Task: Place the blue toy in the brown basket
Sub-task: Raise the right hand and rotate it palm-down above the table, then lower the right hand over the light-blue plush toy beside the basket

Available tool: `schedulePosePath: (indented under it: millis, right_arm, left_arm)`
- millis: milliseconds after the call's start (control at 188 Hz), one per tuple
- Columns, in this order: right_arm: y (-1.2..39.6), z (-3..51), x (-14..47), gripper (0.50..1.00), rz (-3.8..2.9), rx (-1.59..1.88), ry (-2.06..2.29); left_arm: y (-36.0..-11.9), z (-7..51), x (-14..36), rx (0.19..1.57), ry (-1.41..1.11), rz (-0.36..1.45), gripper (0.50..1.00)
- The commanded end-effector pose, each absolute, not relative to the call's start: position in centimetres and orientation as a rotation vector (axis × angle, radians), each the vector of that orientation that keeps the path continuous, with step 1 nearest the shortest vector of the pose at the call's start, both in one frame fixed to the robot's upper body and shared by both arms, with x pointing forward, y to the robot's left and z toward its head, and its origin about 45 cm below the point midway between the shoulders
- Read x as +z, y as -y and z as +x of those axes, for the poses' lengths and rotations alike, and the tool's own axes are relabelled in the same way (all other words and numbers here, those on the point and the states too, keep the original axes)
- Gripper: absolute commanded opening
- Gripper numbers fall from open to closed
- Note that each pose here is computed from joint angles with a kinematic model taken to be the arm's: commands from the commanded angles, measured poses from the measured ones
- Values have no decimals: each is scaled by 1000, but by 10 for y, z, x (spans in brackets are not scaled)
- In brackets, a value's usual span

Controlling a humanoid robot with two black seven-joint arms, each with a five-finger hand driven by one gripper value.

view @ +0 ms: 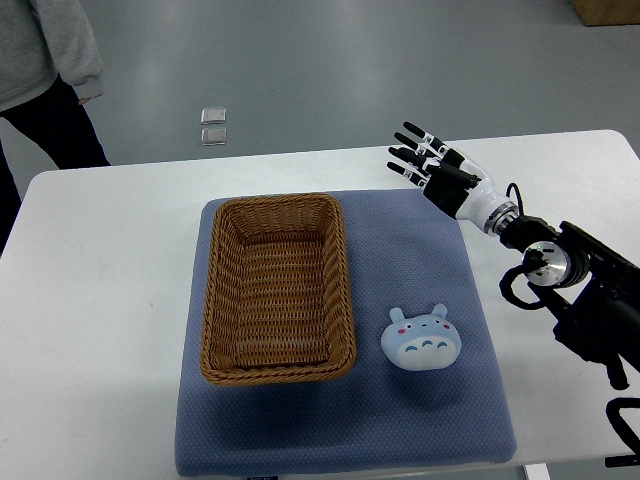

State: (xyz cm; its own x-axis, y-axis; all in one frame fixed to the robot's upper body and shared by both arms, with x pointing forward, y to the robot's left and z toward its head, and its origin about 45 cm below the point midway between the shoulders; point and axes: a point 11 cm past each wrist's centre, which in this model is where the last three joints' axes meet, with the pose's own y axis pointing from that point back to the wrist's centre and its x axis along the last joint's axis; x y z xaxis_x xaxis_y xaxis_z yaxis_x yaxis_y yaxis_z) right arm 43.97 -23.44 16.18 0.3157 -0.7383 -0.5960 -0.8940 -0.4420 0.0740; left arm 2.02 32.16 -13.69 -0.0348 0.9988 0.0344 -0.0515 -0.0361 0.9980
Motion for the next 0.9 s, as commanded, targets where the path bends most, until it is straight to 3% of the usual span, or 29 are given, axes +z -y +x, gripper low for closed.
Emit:
schedulePosePath:
  millis: [0, 500, 894]
  right_arm:
    - [235, 439, 161, 911, -2318, 829, -1477]
    - [222, 436, 188, 913, -2482, 709, -1372]
    - [236, 410, 255, 913, -3303, -58, -1135]
  left_arm:
    - [-322, 20, -137, 1285, -1178, 1179, 1000]
    - [-318, 20, -137, 1273, -1186, 1176, 1000]
    - [-313, 20, -137, 1251, -1193, 1164, 1000]
